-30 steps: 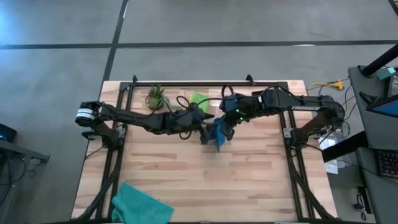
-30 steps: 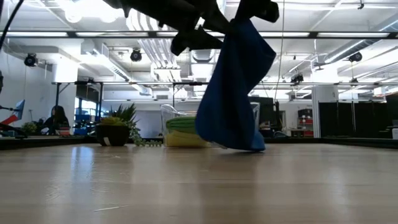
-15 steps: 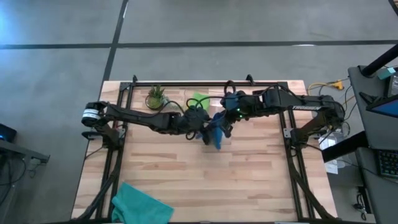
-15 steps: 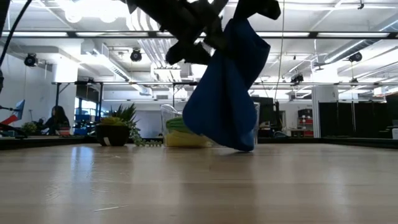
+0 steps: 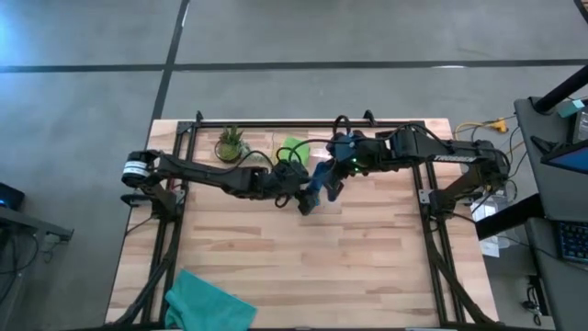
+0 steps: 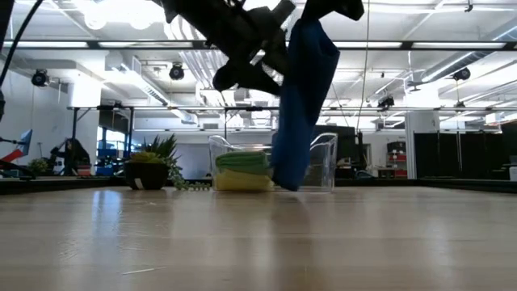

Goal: Fold microfiber towels
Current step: Fold the blue microfiber towel

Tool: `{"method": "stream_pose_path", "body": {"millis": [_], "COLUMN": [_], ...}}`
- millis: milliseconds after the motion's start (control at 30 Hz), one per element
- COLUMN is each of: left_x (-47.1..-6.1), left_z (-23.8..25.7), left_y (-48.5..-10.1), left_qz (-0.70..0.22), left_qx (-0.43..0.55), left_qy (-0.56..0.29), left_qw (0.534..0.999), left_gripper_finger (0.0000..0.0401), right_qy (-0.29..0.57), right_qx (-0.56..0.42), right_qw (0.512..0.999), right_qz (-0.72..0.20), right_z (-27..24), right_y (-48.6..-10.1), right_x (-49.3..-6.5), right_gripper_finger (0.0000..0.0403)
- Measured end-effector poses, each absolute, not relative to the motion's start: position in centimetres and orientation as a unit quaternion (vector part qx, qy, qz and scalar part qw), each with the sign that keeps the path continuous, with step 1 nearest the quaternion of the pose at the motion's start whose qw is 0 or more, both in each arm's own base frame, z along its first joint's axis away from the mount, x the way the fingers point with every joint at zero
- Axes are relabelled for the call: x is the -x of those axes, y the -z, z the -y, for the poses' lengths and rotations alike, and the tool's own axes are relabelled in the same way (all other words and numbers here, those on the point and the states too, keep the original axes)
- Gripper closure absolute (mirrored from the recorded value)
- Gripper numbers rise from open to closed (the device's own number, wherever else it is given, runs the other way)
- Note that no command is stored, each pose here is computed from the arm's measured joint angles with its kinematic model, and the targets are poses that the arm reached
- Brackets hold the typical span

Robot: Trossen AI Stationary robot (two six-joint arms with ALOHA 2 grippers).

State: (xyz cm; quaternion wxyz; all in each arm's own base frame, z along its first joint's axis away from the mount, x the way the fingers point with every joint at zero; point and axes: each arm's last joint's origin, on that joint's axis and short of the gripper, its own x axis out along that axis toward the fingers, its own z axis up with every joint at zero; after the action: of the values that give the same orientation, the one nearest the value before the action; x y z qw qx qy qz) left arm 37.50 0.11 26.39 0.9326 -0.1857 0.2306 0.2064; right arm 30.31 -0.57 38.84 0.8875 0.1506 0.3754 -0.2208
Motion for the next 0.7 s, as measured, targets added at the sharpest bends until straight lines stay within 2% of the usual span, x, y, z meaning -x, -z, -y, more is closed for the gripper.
{"method": "stream_pose_path", "body": {"millis": [233, 700], "left_x": [-37.9, -37.9], "left_z": [-0.1, -0.5], "left_y": [-29.3, -29.5], "left_qz": [-0.138, -0.120], "left_qx": [0.213, 0.226], "left_qy": [-0.190, -0.258], "left_qw": [0.948, 0.932], "left_gripper_finger": [0.0212, 0.0212], "right_qy": [0.254, 0.257], "right_qx": [-0.163, -0.137], "right_qw": [0.883, 0.866], "right_qz": [-0.360, -0.407], "right_z": [0.5, -0.5], "right_y": [-38.9, -37.2], "right_x": [-30.3, -31.1], "right_gripper_finger": [0.0394, 0.0394]}}
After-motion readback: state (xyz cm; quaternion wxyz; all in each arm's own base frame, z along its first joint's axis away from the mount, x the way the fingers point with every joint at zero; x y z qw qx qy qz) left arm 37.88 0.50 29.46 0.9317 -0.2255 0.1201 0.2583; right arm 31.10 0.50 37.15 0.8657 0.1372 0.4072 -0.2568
